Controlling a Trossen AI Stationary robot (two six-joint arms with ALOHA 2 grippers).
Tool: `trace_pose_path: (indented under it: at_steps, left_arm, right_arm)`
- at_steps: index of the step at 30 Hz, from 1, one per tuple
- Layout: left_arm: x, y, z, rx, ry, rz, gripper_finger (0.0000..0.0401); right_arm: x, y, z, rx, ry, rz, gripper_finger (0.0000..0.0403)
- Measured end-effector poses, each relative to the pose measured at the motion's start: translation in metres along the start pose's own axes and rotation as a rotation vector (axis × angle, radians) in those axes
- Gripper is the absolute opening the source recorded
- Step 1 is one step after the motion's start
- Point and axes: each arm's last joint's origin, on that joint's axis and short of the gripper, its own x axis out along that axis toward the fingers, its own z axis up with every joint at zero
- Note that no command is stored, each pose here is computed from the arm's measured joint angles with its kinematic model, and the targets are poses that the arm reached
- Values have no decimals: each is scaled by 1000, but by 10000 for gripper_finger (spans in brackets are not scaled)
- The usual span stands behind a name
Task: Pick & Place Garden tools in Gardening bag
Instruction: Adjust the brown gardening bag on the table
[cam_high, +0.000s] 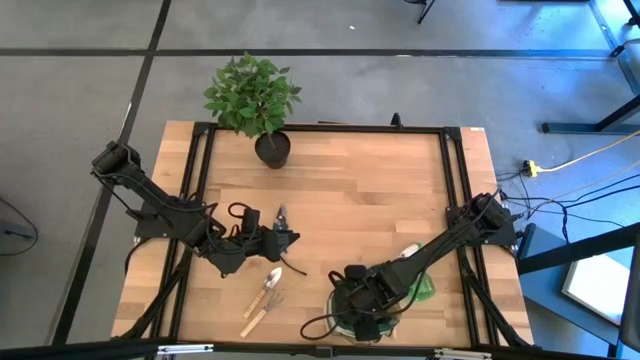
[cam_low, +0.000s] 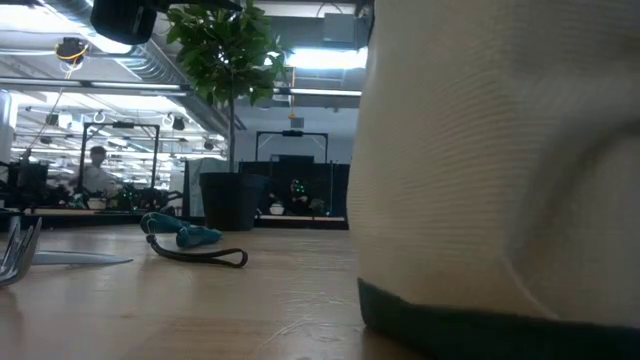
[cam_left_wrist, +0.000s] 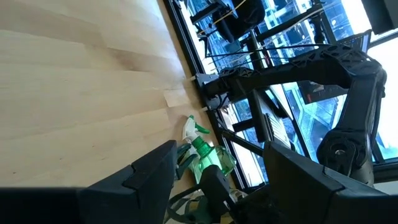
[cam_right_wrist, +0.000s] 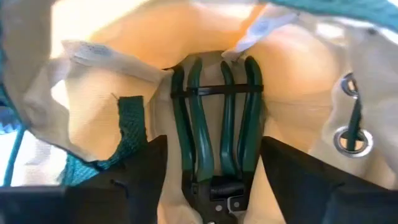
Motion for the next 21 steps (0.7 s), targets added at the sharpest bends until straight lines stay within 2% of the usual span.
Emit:
trace_pose_path:
  at_steps: [8,13,21]
  left_arm:
    - [0,0,0,11,0,0,235]
    - [0,0,0,18,-3,1,235]
    - [0,2,0,32,-9,12,235]
  right_arm:
    - [0,1,1,-7,-14,7,199]
    - [0,-3,9,30,-86,-13,191]
    - [-2,-26,25,142,-141,-27,180]
